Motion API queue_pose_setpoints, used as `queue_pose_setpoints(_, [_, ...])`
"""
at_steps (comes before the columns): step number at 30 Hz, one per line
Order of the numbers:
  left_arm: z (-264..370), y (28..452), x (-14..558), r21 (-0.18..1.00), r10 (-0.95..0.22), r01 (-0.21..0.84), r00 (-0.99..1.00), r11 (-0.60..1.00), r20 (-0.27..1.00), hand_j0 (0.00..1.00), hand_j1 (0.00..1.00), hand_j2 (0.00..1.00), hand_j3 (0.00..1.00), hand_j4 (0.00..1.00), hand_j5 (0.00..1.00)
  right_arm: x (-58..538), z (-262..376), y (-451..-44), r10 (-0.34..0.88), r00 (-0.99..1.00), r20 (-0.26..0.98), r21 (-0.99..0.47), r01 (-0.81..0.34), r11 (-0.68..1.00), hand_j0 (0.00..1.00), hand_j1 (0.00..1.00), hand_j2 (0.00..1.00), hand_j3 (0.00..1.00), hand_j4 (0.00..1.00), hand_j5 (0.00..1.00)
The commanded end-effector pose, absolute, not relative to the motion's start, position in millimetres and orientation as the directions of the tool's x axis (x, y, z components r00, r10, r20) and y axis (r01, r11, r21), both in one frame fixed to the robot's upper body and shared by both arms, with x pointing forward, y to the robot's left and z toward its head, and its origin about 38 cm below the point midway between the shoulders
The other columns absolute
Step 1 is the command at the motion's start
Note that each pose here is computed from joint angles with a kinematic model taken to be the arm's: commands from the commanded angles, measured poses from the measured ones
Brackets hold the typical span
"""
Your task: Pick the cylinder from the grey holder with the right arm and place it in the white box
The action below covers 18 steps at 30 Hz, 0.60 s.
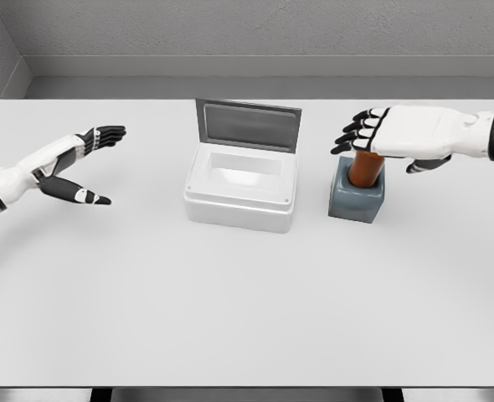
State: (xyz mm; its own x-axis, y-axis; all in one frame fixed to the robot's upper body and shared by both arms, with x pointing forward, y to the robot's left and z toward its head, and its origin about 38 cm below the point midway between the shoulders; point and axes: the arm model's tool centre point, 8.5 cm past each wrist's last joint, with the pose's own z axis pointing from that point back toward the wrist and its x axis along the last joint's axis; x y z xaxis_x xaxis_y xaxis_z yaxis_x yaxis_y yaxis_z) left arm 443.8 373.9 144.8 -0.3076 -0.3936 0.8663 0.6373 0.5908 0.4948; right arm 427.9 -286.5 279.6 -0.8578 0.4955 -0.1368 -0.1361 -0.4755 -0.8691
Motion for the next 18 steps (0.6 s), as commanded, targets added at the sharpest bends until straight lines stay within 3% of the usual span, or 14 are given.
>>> queue_pose_setpoints(1, [145.9,375.5,444.0,0.491,-0.391,0.634,-0.305,0.598,0.869,1.00,1.00,1.00,1.00,1.00,1.00,431.6,271.3,-286.7,0.505,-0.855,-0.120,-0.866,-0.159,-0.474,1.00,1.00,1.00,1.00,1.00,1.00])
queue_pose_setpoints(18, [142.4,377.0,443.6,0.490,-0.399,0.636,-0.295,0.596,0.868,1.00,1.00,1.00,1.00,1.00,1.00,437.6,261.8,-279.4,0.504,-0.857,-0.112,-0.863,-0.168,-0.477,1.00,1.00,1.00,1.00,1.00,1.00])
